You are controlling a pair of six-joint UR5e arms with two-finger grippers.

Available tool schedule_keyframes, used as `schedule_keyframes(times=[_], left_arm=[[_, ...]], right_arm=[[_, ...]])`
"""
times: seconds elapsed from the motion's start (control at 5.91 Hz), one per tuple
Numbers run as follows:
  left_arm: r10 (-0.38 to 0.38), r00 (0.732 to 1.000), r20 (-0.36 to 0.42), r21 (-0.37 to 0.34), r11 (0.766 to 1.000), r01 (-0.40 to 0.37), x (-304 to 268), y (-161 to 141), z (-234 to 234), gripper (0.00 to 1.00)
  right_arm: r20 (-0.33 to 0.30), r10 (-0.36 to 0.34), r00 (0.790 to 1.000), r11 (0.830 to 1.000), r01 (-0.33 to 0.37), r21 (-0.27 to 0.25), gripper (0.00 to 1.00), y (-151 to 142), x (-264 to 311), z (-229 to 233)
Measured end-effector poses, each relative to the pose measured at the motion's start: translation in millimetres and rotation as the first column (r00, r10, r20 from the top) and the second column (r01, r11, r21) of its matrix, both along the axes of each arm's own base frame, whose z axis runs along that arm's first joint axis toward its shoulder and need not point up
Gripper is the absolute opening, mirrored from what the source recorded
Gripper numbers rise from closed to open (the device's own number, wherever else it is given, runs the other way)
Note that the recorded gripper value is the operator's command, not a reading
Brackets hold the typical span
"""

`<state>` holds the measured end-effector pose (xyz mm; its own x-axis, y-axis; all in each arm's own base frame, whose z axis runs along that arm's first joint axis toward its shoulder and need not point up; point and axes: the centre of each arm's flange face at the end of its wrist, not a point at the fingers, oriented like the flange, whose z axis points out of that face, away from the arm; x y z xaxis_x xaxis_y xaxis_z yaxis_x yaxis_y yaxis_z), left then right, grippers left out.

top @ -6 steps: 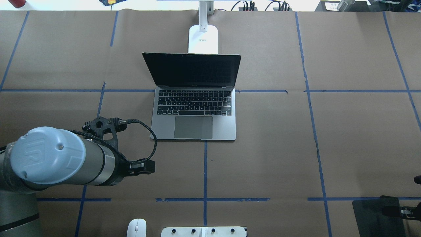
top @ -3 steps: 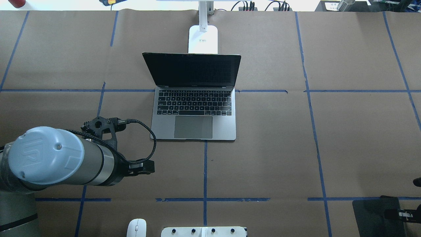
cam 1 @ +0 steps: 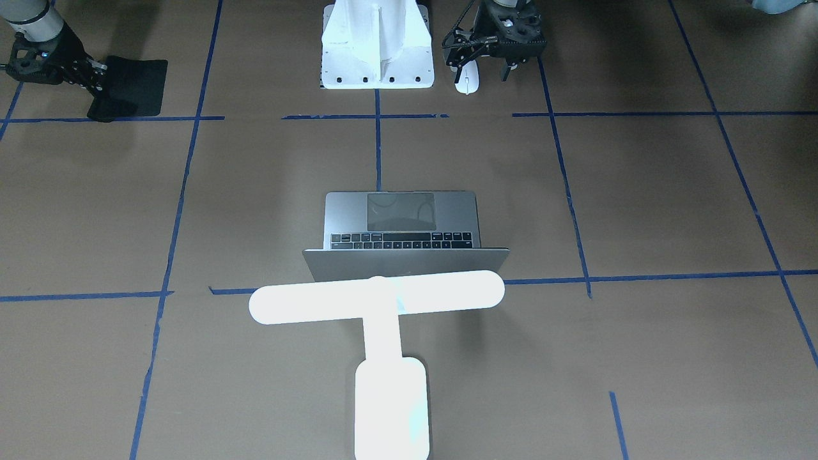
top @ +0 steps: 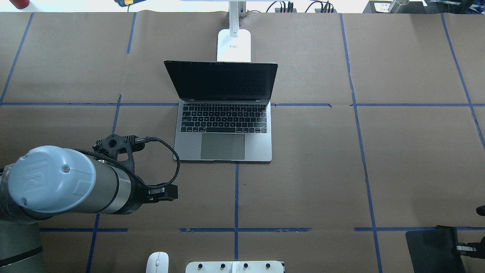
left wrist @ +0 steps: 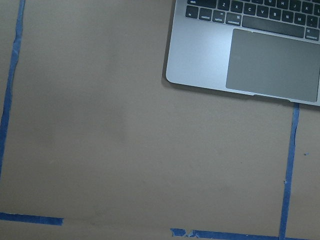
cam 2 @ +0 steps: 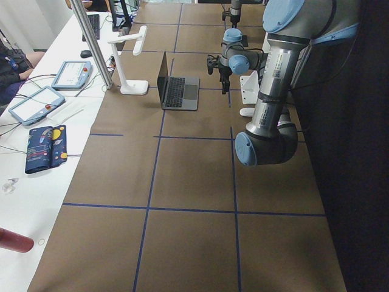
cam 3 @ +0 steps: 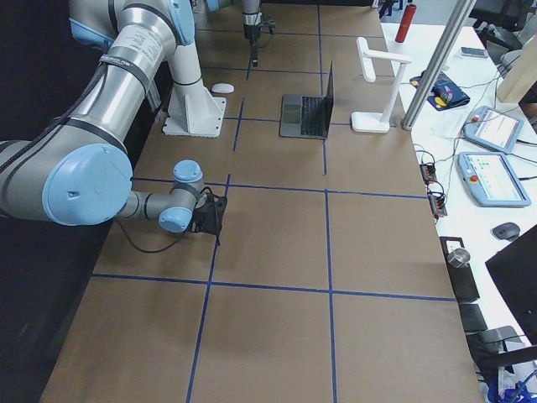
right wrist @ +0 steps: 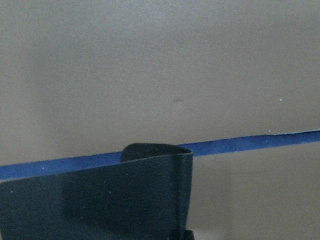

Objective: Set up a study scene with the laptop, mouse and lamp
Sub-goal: 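Carry the black mouse pad with the right gripper toward the laptop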

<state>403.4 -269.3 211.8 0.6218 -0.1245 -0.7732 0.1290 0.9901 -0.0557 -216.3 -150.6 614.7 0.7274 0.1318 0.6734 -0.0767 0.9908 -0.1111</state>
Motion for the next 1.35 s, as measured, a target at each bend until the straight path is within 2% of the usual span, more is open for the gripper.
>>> schedule_keyframes(times=[0.34,0.68,1.02,1.35], left_arm=[[-0.002,1.0,-0.001,-0.001,1.0,0.002,-0.4,0.1,-0.6,1.0],[-0.004,1.0,0.002,-0.003,1.0,0.004,-0.3,-0.1,0.7,1.0],[-0.005,1.0,0.012,-0.008,1.0,0.005,-3.4,1.1,6.9,1.0],[-0.008,1.0,0.02,-0.015,1.0,0.009,-8.7,3.1,12.7,1.0]], right_arm=[[0.049,0.01,0.999,1.0,-0.01,0.01,0.0,-3.0,-5.6,-24.0],[0.175,0.044,0.984,0.997,-0.055,0.055,0.0,-25.7,-35.8,-68.3],[0.249,0.048,0.967,0.988,-0.083,0.133,0.0,-65.2,-67.7,-103.3],[0.287,0.061,0.956,0.985,-0.105,0.14,0.0,-117.4,-105.9,-153.8]])
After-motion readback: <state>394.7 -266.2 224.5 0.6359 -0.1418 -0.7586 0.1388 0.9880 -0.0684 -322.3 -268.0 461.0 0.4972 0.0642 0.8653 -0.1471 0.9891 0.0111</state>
